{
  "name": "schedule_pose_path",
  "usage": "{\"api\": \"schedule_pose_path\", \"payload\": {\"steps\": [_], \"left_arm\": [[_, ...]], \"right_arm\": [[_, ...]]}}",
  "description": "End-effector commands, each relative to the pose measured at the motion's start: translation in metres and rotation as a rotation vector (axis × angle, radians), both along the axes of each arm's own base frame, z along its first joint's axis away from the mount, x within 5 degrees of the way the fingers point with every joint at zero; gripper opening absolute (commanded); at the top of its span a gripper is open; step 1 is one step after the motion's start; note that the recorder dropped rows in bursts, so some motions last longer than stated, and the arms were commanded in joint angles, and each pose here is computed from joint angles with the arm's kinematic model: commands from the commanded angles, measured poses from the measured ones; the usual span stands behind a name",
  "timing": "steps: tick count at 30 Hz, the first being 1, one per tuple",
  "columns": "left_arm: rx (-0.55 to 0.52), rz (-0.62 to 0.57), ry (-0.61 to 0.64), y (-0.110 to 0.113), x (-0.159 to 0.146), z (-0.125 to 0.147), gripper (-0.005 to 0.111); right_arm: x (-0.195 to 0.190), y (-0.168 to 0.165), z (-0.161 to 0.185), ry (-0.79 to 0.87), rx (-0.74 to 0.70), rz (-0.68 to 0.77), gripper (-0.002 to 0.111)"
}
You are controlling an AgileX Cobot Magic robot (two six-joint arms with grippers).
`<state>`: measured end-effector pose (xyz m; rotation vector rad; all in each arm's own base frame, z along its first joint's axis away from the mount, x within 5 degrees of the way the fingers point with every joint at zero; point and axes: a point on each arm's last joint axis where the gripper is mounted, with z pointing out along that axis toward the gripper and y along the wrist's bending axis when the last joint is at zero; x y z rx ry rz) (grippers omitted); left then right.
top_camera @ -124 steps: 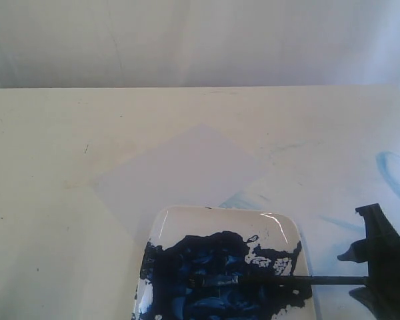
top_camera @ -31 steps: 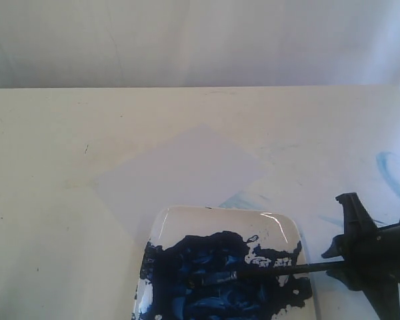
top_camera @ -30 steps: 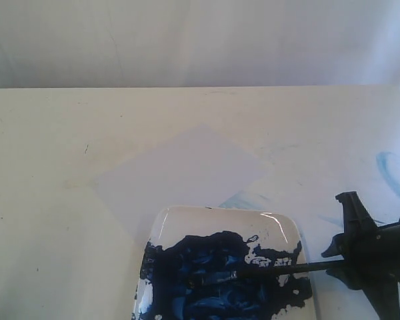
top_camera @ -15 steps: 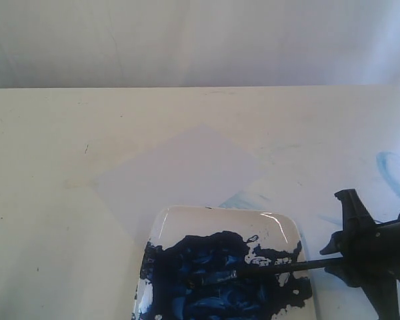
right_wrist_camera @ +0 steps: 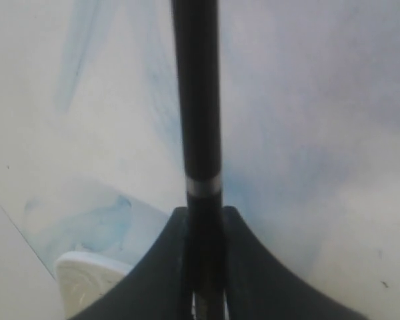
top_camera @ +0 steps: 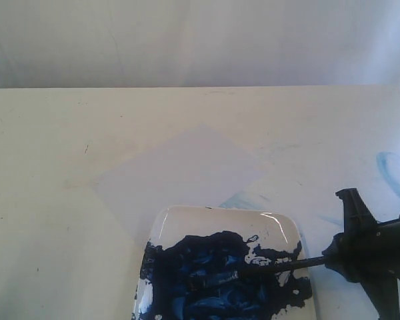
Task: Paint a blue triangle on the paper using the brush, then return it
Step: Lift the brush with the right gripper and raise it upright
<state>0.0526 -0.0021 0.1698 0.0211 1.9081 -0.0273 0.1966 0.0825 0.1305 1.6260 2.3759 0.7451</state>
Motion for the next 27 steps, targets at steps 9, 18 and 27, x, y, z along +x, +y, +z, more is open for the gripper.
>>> {"api": "schedule_pose_path", "payload": {"steps": [9, 18, 27], "left_arm": [[-0.009, -0.006, -0.005, 0.000, 0.000, -0.001, 0.000], [-0.009, -0.006, -0.005, 0.000, 0.000, -0.001, 0.000], [-0.009, -0.006, -0.005, 0.000, 0.000, -0.001, 0.000]], "right_arm": [[0.005, -0.006, 0.020, -0.141, -0.030, -0.036, 0.000], [-0.002, -0.014, 0.069, -0.446, -0.110, 0.073, 0.000], [-0.019, -0.022, 0.108, -0.751, -0.333, 0.327, 0.000]]}}
